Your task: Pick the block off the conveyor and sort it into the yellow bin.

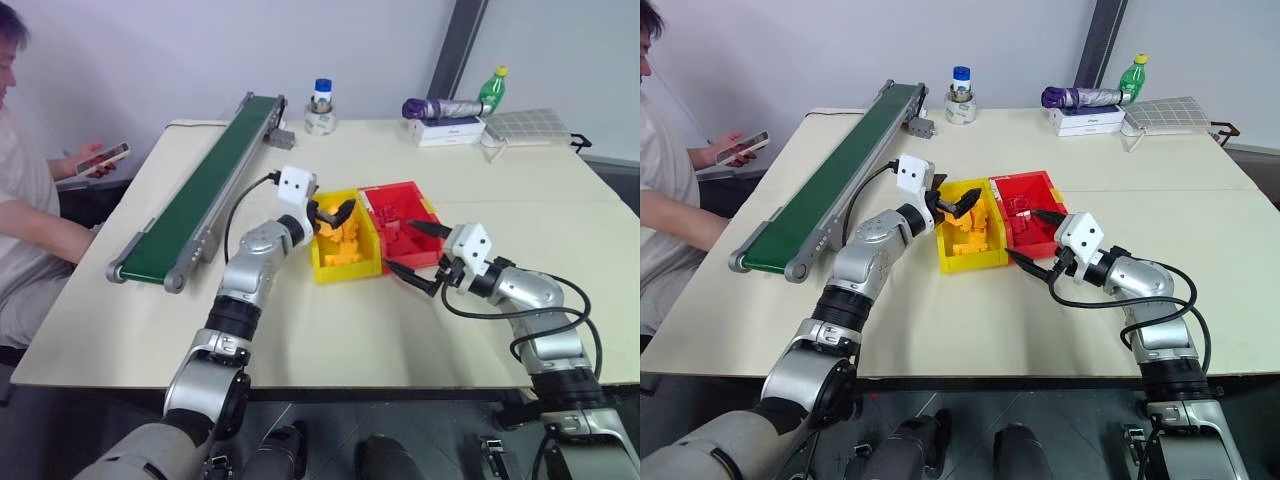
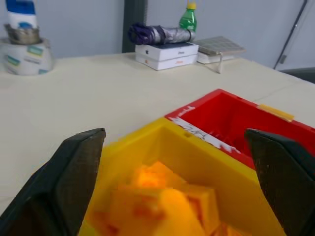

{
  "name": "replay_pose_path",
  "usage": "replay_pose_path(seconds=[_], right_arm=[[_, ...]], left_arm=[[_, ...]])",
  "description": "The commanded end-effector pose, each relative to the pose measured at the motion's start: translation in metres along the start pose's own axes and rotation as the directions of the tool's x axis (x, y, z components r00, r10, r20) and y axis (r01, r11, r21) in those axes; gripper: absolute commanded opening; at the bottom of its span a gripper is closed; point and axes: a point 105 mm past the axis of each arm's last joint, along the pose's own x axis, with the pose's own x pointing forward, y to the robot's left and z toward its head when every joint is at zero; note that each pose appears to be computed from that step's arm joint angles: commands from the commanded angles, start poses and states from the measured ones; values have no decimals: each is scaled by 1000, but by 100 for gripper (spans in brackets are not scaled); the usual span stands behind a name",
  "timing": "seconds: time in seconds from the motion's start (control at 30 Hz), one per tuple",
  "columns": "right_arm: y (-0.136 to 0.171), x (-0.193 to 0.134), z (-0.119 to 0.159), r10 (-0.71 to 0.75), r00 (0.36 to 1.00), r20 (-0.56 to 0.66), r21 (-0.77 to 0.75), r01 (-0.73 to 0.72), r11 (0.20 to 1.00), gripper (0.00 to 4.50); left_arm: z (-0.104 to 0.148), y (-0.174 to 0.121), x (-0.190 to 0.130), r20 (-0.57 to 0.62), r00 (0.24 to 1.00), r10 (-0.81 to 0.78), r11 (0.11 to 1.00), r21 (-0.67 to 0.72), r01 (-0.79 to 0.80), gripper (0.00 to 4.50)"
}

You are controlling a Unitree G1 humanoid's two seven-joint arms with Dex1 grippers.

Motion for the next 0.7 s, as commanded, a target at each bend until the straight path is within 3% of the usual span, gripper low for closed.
replay_pose_path(seconds=[0.03,0.13,0.3,0.4,0.7], right_arm=[[-7,-2,17,-16,999,44,-46,18,999,450],[-7,-2,17,-16,999,44,-46,18,999,450],[-10,-2,17,-11,999,42,-48,13,999,450],[-13,1,18,-5,999,47,-53,7,999,450],[-13,-1,18,8,999,47,-55,-6,998,450]], left_arm=[[39,7,-13,103,995,16,1000,1,-16,447],[53,18,-39,117,993,21,1000,-1,-21,447],[71,29,-92,86,996,-38,993,115,28,447],[71,43,-128,21,998,-58,988,147,54,447],[54,91,-186,-75,994,74,985,160,-61,447]])
